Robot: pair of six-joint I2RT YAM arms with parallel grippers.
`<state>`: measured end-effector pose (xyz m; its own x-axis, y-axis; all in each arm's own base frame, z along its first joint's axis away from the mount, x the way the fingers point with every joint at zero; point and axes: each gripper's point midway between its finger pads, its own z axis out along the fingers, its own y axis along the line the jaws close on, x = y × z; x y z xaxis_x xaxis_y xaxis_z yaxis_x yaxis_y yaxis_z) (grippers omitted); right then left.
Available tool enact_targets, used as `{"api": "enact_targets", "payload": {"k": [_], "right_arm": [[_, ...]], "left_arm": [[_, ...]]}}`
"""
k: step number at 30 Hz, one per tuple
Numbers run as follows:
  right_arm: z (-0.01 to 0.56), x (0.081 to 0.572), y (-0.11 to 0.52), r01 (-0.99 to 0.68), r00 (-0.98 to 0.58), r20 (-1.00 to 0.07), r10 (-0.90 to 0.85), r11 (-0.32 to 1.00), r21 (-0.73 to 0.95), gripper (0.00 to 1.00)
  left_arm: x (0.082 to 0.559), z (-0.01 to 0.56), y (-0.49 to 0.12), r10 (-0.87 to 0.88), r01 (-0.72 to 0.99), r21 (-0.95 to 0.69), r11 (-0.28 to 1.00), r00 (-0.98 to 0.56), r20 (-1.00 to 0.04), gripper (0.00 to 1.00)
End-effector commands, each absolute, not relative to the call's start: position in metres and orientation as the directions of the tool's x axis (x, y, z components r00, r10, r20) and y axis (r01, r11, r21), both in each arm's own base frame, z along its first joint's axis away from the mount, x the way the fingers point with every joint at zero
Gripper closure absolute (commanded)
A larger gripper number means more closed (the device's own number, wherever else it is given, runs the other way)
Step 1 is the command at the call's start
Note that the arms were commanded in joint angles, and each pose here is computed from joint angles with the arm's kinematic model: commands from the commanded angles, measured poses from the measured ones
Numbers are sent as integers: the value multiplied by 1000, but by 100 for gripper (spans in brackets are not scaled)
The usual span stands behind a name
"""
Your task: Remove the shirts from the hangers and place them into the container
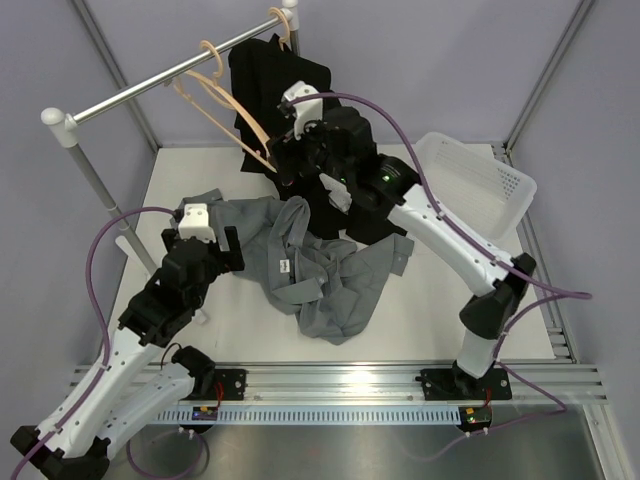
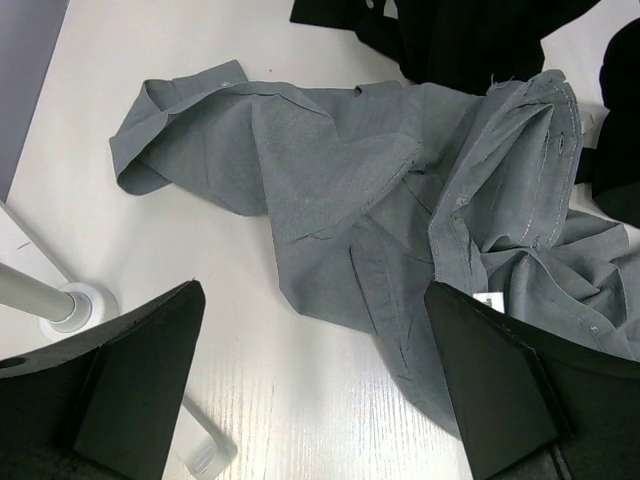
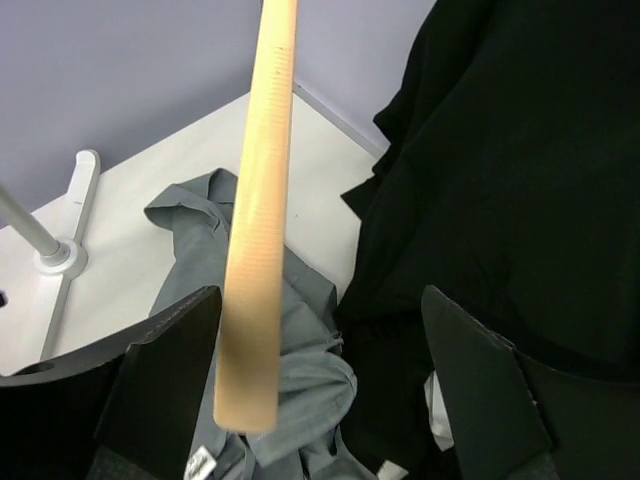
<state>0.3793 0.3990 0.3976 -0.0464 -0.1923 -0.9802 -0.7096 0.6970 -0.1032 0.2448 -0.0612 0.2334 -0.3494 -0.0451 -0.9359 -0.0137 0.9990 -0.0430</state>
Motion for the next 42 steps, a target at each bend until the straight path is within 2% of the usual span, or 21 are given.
{"api": "enact_targets", "payload": {"k": [1, 2, 4, 5, 6, 8, 9, 12, 18, 22, 25, 31, 37, 38, 42], "right_arm": [[447, 351, 361, -691, 1, -995, -101, 719, -73, 3], [458, 341, 347, -680, 8, -997, -81, 730, -65, 2], [424, 333, 335, -669, -65, -991, -116, 742, -43, 0], [430, 322, 320, -654, -65, -994, -93, 756, -28, 0], [395, 318, 314, -647, -123, -983, -135, 763, -23, 1], [382, 302, 293, -619, -171, -979, -109, 785, 21, 1], [344, 296, 287, -605, -244, -959, -142, 796, 36, 0], [281, 272, 267, -573, -374, -915, -153, 813, 98, 1], [186, 226, 271, -571, -546, -821, -164, 790, 222, 1], [158, 209, 306, -580, -600, -790, -130, 751, 317, 0], [165, 214, 330, -573, -600, -797, -69, 733, 368, 1], [151, 246, 364, -429, -642, -763, 75, 790, 438, 1], [108, 268, 386, -313, -675, -732, 89, 864, 393, 0], [85, 269, 382, -281, -696, -716, 57, 896, 344, 1], [51, 271, 384, -225, -734, -679, 16, 938, 265, 0]], "left_arm": [[249, 235, -64, -44, -7, -44, 999, -338, -940, 1], [249, 235, -64, -44, -7, -44, 999, -338, -940, 1], [249, 233, -64, -41, -8, -41, 999, -343, -939, 1], [249, 233, -63, -43, -10, -42, 999, -342, -939, 1], [250, 234, -64, -41, -10, -40, 999, -342, -939, 1], [250, 233, -64, -40, -10, -39, 999, -344, -938, 1], [250, 233, -64, -40, -8, -39, 999, -345, -938, 1], [251, 231, -65, -35, -5, -36, 999, -354, -935, 1], [252, 228, -67, -30, 1, -33, 999, -364, -931, 1], [252, 226, -64, -24, -11, -21, 1000, -367, -930, 1], [252, 227, -64, -24, -15, -20, 1000, -365, -931, 1], [253, 225, -62, -21, -25, -13, 1000, -367, -930, 1], [252, 227, -61, -24, -28, -15, 1000, -361, -932, 1], [252, 227, -61, -23, -28, -14, 1000, -363, -932, 1], [252, 226, -61, -21, -25, -13, 1000, -363, -932, 1]]}}
